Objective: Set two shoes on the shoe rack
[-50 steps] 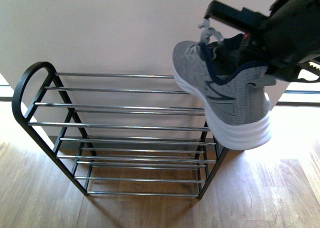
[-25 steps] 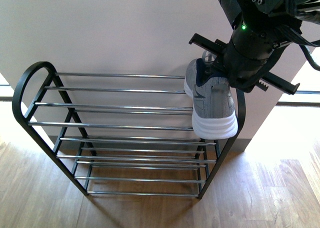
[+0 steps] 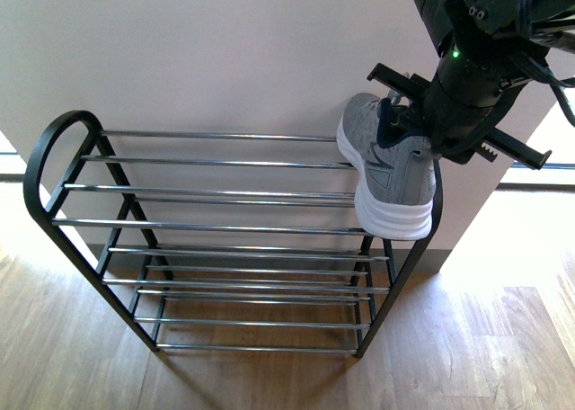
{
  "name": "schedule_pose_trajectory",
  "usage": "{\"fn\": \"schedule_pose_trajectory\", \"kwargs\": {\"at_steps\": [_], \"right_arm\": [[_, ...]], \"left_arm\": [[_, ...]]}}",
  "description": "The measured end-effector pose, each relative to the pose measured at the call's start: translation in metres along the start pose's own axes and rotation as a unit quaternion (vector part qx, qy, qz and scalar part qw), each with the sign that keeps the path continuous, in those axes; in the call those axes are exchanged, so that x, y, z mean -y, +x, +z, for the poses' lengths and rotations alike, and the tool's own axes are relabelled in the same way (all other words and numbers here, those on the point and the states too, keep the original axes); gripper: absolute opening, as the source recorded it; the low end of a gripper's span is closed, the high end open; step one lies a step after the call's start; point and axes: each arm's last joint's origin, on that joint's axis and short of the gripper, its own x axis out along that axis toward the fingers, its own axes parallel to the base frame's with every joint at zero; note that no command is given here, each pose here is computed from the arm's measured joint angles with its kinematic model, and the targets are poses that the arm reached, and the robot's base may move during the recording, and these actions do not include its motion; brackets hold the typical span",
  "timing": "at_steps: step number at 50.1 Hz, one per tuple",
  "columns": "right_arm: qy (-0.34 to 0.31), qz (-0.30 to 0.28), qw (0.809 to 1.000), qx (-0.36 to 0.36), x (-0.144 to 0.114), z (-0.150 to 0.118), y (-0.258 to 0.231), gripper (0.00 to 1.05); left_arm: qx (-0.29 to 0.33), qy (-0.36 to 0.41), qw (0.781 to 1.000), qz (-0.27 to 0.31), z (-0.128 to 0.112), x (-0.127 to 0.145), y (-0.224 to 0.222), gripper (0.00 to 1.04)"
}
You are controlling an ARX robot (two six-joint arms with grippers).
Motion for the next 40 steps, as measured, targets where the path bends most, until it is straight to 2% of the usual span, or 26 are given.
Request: {"fn": "schedule_pose_trajectory", "kwargs": {"at_steps": [7, 16, 19, 22, 23, 27, 30, 33, 35, 36, 40], "right_arm": [[-0.001, -0.001, 1.0, -0.001, 0.001, -0.003, 0.004, 0.03], [0.003, 0.011, 1.0, 0.019, -0.002, 0.002, 0.006, 0.27], [-0.006, 0.013, 0.999, 0.029, -0.002, 0.005, 0.006, 0.4], [-0.036, 0.02, 0.998, 0.042, -0.004, 0.009, 0.007, 0.54], [-0.047, 0.022, 0.998, 0.04, -0.004, 0.01, 0.007, 0.55], [-0.096, 0.047, 0.994, 0.009, -0.005, 0.013, 0.005, 0.66], [-0.159, 0.074, 0.984, -0.037, -0.001, 0.015, 0.001, 0.75], [-0.243, 0.115, 0.958, -0.096, 0.017, 0.019, -0.006, 0.88], [-0.286, 0.111, 0.946, -0.103, 0.029, 0.025, -0.008, 0.95], [-0.296, 0.107, 0.944, -0.103, 0.033, 0.027, -0.009, 0.96], [-0.369, 0.071, 0.923, -0.085, 0.083, 0.061, -0.015, 0.95]], "left_arm": [[0.0, 0.0, 1.0, 0.0, 0.0, 0.0, 0.0, 0.02], [0.0, 0.0, 1.0, 0.0, 0.0, 0.0, 0.0, 0.02], [0.0, 0.0, 1.0, 0.0, 0.0, 0.0, 0.0, 0.02], [0.0, 0.0, 1.0, 0.0, 0.0, 0.0, 0.0, 0.02], [0.0, 0.0, 1.0, 0.0, 0.0, 0.0, 0.0, 0.02], [0.0, 0.0, 1.0, 0.0, 0.0, 0.0, 0.0, 0.02], [0.0, 0.0, 1.0, 0.0, 0.0, 0.0, 0.0, 0.02], [0.0, 0.0, 1.0, 0.0, 0.0, 0.0, 0.0, 0.02], [0.0, 0.0, 1.0, 0.0, 0.0, 0.0, 0.0, 0.02], [0.0, 0.0, 1.0, 0.0, 0.0, 0.0, 0.0, 0.02], [0.0, 0.0, 1.0, 0.001, 0.0, 0.0, 0.0, 0.02]]}}
